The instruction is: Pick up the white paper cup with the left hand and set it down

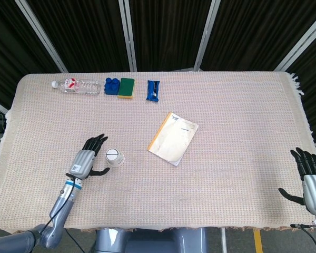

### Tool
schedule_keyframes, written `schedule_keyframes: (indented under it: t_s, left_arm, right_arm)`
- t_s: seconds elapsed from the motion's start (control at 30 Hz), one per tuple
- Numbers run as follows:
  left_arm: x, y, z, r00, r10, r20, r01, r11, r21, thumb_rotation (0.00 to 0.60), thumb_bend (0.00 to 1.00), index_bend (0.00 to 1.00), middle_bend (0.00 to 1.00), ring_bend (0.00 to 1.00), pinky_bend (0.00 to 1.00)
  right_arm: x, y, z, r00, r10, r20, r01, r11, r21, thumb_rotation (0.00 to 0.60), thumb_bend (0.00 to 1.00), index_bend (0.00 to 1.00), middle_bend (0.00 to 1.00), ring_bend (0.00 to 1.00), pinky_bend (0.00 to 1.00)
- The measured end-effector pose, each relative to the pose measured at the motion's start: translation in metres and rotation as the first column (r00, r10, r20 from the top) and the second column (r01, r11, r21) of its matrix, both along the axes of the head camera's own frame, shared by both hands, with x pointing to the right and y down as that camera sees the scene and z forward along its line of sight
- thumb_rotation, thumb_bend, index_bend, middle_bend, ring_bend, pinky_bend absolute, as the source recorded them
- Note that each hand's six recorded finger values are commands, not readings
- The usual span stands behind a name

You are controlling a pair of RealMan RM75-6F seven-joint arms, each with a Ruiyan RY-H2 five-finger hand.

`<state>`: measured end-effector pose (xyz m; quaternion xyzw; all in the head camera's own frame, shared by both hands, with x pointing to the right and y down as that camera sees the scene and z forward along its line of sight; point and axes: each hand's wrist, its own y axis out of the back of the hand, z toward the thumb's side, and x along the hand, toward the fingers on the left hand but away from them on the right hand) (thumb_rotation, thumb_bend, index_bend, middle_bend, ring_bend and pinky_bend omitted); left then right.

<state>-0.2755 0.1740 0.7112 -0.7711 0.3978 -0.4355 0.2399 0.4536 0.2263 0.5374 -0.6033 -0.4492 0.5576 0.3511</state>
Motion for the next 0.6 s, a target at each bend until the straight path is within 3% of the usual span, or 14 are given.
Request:
schedule_keyframes:
  t_s: [0.13, 0.23, 0.33, 0.47, 0.6]
  left_arm:
    - [-0.012, -0.003, -0.013, 0.999, 0.011, 0.049, -0.014, 0.998, 0.064, 0.6, 0.12, 0.0, 0.0, 0.0, 0.0]
    - [-0.025, -0.004, -0.028, 0.989, 0.028, 0.147, -0.049, 0.989, 0.137, 0.6, 0.09, 0.0, 0.0, 0.0, 0.0]
    - [-0.042, -0.001, -0.047, 0.963, 0.021, 0.269, -0.081, 0.973, 0.215, 0.6, 0.08, 0.0, 0.0, 0.0, 0.0]
    - [-0.072, 0.009, -0.081, 0.902, -0.047, 0.429, -0.092, 0.95, 0.298, 0.6, 0.08, 0.0, 0.0, 0.0, 0.0]
    - [-0.102, 0.023, -0.109, 0.863, -0.124, 0.489, -0.043, 0.948, 0.316, 0.6, 0.08, 0.0, 0.0, 0.0, 0.0]
  right_arm:
    - [0.002, -0.001, 0.0, 1.0, 0.003, -0.006, -0.003, 1.0, 0.004, 0.6, 0.0, 0.0, 0.0, 0.0, 0.0]
    - [0.001, -0.001, 0.001, 1.0, 0.002, -0.005, -0.002, 1.0, 0.004, 0.6, 0.0, 0.0, 0.0, 0.0, 0.0]
    - [0.0, -0.001, 0.002, 1.0, -0.004, -0.009, 0.004, 1.0, 0.003, 0.6, 0.0, 0.0, 0.0, 0.0, 0.0]
    - [-0.002, -0.001, 0.003, 1.0, -0.013, -0.021, 0.013, 1.0, 0.004, 0.6, 0.0, 0.0, 0.0, 0.0, 0.0]
    - [-0.003, -0.001, 0.005, 1.0, -0.018, -0.025, 0.018, 1.0, 0.005, 0.6, 0.0, 0.0, 0.0, 0.0, 0.0]
